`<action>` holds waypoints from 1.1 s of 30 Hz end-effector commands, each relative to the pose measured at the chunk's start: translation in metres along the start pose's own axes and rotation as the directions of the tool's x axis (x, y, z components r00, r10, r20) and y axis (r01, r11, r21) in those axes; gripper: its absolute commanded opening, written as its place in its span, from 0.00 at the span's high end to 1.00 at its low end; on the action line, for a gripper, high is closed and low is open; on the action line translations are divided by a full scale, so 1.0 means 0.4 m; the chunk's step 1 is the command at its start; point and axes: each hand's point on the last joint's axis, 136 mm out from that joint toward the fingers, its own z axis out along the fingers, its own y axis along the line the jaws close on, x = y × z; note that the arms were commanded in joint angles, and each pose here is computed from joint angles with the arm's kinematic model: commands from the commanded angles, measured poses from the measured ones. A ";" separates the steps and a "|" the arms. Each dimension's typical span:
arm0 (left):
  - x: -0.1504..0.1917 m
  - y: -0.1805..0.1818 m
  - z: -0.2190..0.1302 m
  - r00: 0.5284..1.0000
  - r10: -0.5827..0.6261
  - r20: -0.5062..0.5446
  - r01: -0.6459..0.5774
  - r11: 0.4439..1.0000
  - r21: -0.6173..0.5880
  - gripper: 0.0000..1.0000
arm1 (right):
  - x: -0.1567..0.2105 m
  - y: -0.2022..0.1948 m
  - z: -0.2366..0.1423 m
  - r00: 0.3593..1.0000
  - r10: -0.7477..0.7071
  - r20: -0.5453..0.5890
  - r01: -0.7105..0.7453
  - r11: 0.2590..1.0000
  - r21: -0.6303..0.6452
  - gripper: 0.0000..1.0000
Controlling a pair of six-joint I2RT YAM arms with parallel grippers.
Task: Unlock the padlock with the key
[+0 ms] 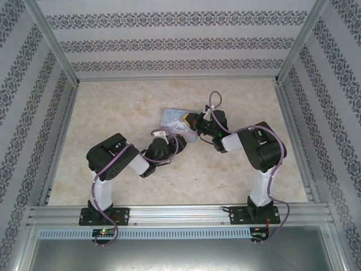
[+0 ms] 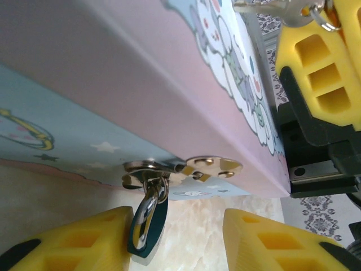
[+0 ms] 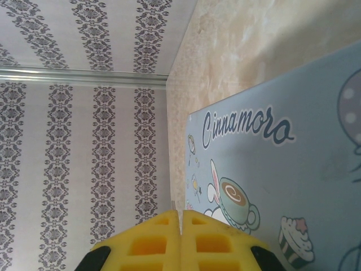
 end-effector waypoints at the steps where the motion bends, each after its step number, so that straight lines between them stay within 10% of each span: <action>1: 0.057 0.132 -0.014 0.996 0.046 -0.077 -0.061 0.978 -0.200 0.56 | 0.032 -0.122 0.002 0.998 0.059 -0.021 -0.056 0.991 0.123 1.00; 33: 0.044 0.072 -0.025 0.996 0.002 -0.091 -0.016 0.987 -0.160 1.00 | 0.017 -0.028 -0.051 1.000 0.007 -0.024 -0.006 0.999 0.042 1.00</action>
